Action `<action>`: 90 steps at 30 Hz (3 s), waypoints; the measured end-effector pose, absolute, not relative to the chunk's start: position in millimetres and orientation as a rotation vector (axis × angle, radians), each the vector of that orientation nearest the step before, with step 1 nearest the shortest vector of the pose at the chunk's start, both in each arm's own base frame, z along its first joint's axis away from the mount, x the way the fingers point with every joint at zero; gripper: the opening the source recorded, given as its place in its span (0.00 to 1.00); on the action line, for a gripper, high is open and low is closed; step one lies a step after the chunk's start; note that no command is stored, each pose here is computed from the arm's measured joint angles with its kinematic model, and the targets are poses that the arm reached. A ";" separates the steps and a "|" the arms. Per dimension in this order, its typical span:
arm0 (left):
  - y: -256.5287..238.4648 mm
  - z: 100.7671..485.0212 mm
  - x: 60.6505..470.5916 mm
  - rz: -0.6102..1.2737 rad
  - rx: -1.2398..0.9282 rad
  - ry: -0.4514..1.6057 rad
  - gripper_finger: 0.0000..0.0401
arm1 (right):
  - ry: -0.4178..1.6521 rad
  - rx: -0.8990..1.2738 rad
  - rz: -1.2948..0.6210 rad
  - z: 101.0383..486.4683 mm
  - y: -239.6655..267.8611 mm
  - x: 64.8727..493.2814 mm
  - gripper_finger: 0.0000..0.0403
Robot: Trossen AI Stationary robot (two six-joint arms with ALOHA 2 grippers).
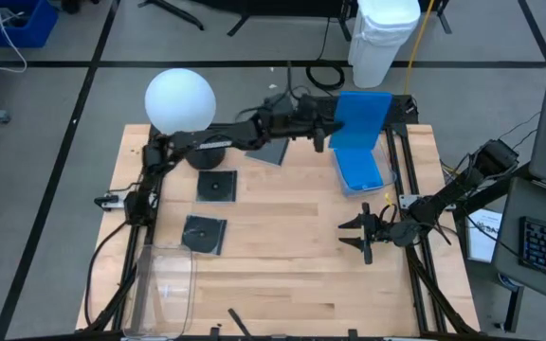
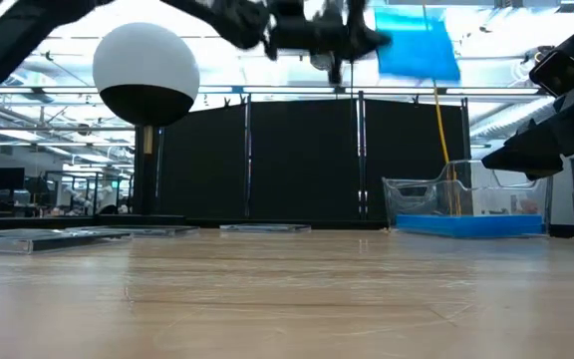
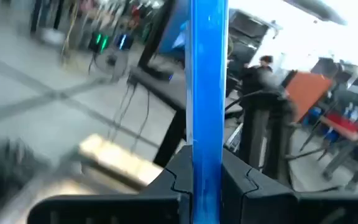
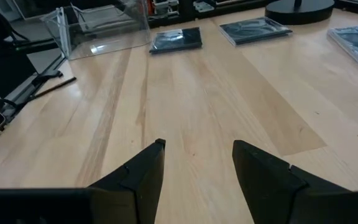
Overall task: Pick & place jewel cases by type
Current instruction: Put the blue CD case into the top transparent bin, then put the middle black CD case into the bottom transparent bin
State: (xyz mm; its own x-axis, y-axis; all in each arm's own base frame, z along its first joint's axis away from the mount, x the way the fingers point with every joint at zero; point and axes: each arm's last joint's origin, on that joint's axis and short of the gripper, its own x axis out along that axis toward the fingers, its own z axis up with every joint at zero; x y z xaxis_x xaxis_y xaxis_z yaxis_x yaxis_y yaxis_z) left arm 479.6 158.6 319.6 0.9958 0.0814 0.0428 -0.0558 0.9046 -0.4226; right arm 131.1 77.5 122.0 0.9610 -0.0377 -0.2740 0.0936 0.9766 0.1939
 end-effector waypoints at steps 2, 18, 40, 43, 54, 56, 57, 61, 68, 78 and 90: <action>166.1 300.2 487.3 0.075 -0.531 -0.065 0.08 | 0.270 0.210 -0.066 122.3 77.6 131.2 0.45; 150.1 230.2 521.8 0.181 -0.905 -0.154 0.08 | 0.229 0.202 -0.106 125.5 76.7 132.0 0.45; 149.5 171.5 535.0 0.151 -1.097 -0.176 0.08 | 0.139 0.115 0.121 138.9 93.0 127.2 0.45; 149.5 165.0 535.9 0.143 -1.128 -0.194 0.08 | 0.136 0.118 0.123 139.2 93.3 127.0 0.45; 147.2 157.8 537.2 0.205 -1.142 -0.174 0.09 | 0.124 0.127 0.124 140.6 93.4 127.2 0.45; 145.4 157.5 537.7 0.203 -1.144 -0.170 0.14 | 0.124 0.127 0.121 140.6 93.4 127.2 0.45; 144.8 157.1 537.9 0.204 -1.145 -0.165 0.18 | 0.124 0.128 0.119 140.6 93.3 127.2 0.45; 144.6 156.8 537.9 0.206 -1.145 -0.162 0.33 | 0.123 0.135 0.117 140.7 93.3 127.2 0.45; 144.6 156.8 537.9 0.207 -1.145 -0.163 0.50 | 0.117 0.140 0.117 141.4 93.3 127.3 0.45; 134.3 170.9 542.2 0.148 -1.142 -0.242 0.59 | 0.117 0.140 0.115 141.3 93.2 127.4 0.45; 130.9 188.2 549.1 0.058 -1.032 -0.184 0.59 | 0.115 0.139 0.095 141.3 92.5 127.5 0.45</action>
State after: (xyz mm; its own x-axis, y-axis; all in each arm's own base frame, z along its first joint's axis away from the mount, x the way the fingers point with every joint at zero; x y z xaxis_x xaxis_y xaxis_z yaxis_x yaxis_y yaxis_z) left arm 549.1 130.9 188.2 0.9830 0.1342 0.1251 0.0390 0.5135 -0.8572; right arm 127.5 92.5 141.3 0.9890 0.1019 -0.1073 -0.0860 0.9859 0.1433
